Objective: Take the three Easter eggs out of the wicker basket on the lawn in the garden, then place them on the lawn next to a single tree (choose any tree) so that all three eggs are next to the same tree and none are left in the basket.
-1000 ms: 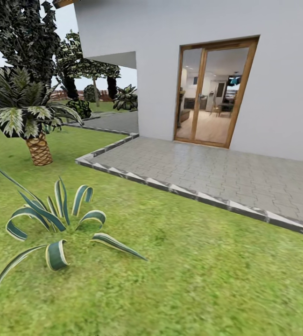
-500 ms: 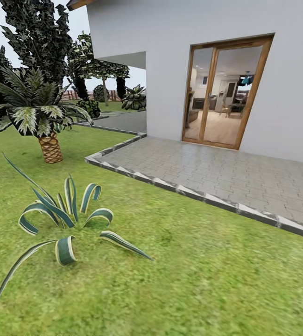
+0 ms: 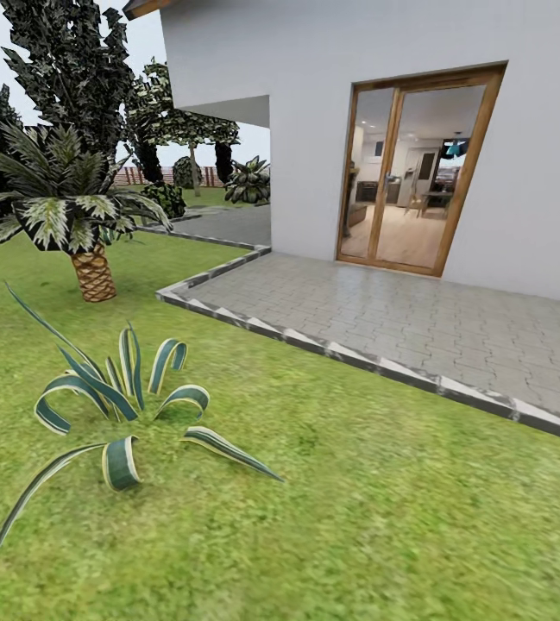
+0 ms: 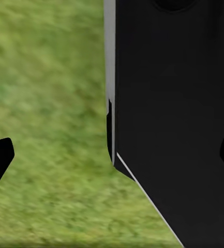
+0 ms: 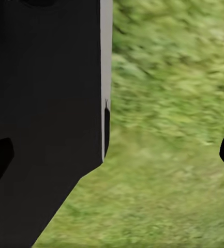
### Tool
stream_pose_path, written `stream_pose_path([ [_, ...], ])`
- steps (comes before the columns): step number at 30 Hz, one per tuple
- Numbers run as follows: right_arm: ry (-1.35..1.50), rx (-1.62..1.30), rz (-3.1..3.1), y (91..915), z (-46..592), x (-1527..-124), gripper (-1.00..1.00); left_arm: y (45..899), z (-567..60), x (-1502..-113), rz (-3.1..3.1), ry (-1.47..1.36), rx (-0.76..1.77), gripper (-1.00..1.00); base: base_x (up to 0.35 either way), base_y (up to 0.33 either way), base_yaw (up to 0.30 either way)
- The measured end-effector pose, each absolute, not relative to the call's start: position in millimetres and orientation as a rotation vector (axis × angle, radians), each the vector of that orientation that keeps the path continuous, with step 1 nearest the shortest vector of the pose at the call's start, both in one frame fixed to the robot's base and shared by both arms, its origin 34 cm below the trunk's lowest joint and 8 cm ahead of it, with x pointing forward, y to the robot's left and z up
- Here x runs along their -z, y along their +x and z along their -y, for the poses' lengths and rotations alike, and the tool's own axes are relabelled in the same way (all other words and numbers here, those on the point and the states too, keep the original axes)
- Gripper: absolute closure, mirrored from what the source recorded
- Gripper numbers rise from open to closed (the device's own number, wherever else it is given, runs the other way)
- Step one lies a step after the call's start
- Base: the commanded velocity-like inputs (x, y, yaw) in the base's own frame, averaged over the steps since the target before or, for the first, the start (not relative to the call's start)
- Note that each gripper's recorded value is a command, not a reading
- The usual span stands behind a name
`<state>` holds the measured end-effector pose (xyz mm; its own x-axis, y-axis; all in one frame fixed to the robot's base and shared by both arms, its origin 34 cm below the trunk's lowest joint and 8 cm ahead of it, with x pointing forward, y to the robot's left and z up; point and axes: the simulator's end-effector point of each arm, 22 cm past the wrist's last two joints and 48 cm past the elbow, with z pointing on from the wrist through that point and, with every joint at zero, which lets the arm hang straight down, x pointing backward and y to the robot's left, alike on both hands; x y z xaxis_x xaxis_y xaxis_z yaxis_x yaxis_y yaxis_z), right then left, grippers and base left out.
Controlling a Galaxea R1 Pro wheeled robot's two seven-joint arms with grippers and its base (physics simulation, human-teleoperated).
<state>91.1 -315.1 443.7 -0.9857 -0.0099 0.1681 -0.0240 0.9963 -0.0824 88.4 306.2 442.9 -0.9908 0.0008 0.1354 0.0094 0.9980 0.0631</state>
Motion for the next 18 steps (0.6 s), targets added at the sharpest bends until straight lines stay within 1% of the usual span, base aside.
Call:
stream_pose_path([
  [2, 0.026, -0.128, 2.971, 91.3, 315.2, -443.7, -1.0, 88.4, -306.7, -442.9, 3.004, -0.007, 0.097, -1.0, 0.0, 0.088, 0.0],
  [5, 0.025, -0.131, 2.971, 91.6, 315.4, -443.7, -1.0, 88.3, -307.1, -443.0, 3.004, -0.006, 0.098, -1.0, 0.0, 0.237, 0.0],
  [18, 0.024, -0.133, 2.971, 91.7, 315.6, -443.7, -1.0, 88.0, -307.2, -443.0, 3.003, -0.006, 0.098, -1.0, 0.0, 0.314, 0.0],
])
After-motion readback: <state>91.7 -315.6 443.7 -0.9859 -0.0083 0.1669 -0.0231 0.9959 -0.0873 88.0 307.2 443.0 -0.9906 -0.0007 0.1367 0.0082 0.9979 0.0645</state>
